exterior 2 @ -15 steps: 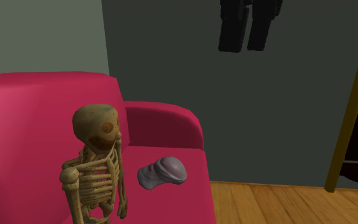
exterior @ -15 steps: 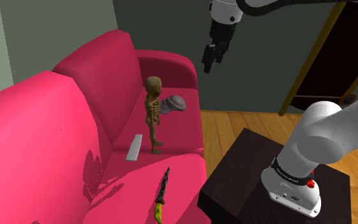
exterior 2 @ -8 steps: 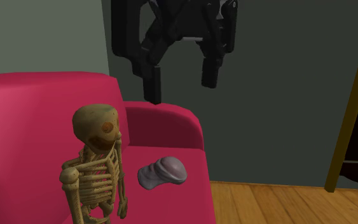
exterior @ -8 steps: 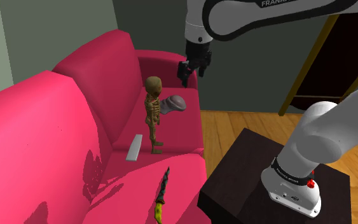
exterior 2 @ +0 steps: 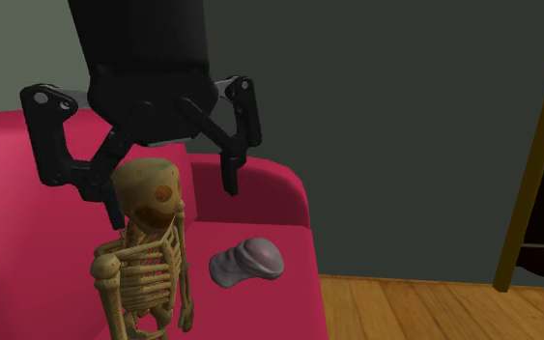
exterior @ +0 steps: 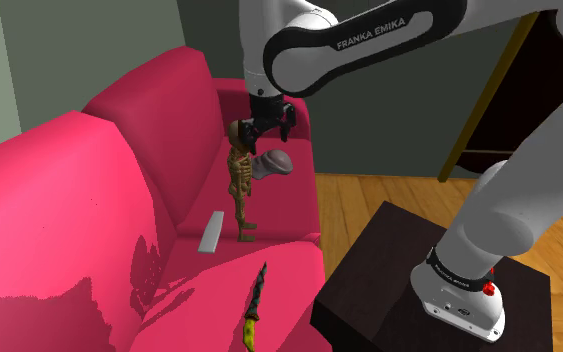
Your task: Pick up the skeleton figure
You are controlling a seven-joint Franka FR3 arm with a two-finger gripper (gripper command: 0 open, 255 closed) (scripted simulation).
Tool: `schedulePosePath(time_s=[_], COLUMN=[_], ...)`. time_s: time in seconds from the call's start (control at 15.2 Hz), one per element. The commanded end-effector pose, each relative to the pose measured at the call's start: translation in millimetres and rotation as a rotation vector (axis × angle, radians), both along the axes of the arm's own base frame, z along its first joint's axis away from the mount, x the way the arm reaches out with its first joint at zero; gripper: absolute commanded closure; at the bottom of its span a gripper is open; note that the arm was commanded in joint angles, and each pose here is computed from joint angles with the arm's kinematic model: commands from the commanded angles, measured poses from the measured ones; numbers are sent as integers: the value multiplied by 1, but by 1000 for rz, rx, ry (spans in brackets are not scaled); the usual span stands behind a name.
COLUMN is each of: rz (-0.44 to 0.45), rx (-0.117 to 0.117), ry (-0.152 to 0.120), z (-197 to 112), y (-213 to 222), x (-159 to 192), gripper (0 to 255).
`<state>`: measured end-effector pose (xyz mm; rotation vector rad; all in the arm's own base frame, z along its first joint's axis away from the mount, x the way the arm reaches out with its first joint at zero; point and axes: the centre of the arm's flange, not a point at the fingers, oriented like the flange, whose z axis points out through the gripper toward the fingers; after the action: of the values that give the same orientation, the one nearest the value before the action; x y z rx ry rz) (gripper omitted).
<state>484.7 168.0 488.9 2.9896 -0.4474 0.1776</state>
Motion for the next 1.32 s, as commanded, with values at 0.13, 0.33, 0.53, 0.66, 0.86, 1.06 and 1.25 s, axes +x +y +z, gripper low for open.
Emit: schedulePosePath(time_s=[0.13,0.33,0.53,0.66,0.86,1.06,1.25], rz=[-98,-168,-197,-197,-197,-197,-197], rx=[4,6,6,6,6,6,6], ry=[3,5,6,6,6,6,6], z=[-30,-51,-66,-76,-92,-100,-101], y=[27,43,50,50,50,50,49], x=[40,72,85,85,85,85,85], gripper=[0,0,0,0,0,0,255])
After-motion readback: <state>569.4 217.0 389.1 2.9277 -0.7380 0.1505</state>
